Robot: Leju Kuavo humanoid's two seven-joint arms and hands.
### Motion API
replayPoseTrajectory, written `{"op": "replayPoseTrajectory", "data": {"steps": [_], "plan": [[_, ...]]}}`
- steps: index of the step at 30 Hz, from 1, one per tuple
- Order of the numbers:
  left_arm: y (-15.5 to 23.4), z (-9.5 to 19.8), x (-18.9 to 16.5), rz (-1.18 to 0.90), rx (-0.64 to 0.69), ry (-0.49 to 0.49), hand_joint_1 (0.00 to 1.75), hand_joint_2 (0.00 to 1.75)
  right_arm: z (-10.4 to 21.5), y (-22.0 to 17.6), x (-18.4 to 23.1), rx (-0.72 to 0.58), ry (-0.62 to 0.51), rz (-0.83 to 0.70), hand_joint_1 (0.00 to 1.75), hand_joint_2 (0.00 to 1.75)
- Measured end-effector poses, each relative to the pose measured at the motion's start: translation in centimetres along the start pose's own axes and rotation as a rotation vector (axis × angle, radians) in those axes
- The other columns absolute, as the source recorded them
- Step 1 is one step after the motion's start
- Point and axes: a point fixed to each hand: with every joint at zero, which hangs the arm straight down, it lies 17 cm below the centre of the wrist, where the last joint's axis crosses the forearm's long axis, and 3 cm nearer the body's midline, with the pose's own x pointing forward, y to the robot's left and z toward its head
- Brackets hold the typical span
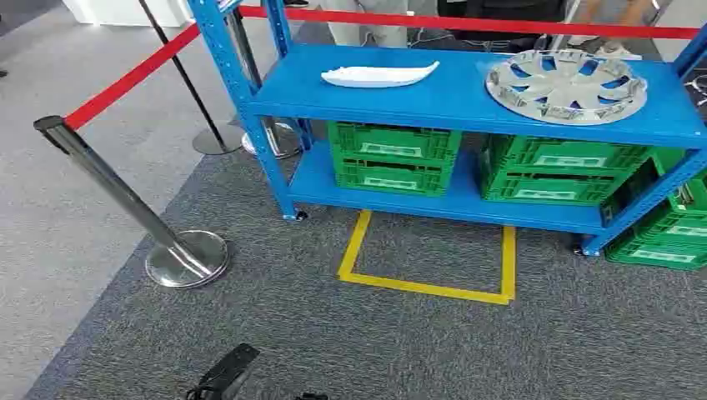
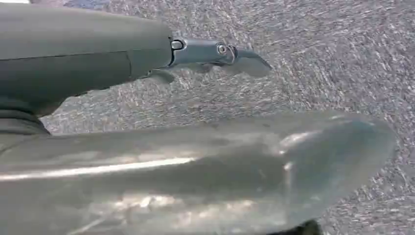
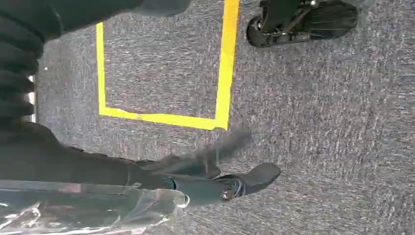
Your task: Take the parts from the cabinet and place them on the table.
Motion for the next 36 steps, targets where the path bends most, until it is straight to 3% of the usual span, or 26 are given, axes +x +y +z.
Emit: {"op": "replayPoseTrajectory", "data": {"steps": [36], "plan": [[-0.21, -0.11, 0.85, 0.002, -0.002, -0.012, 0.00, 0.00, -0.16, -0.29, 0.59, -0.004, -0.005, -0.007, 0.00, 1.75]]}}
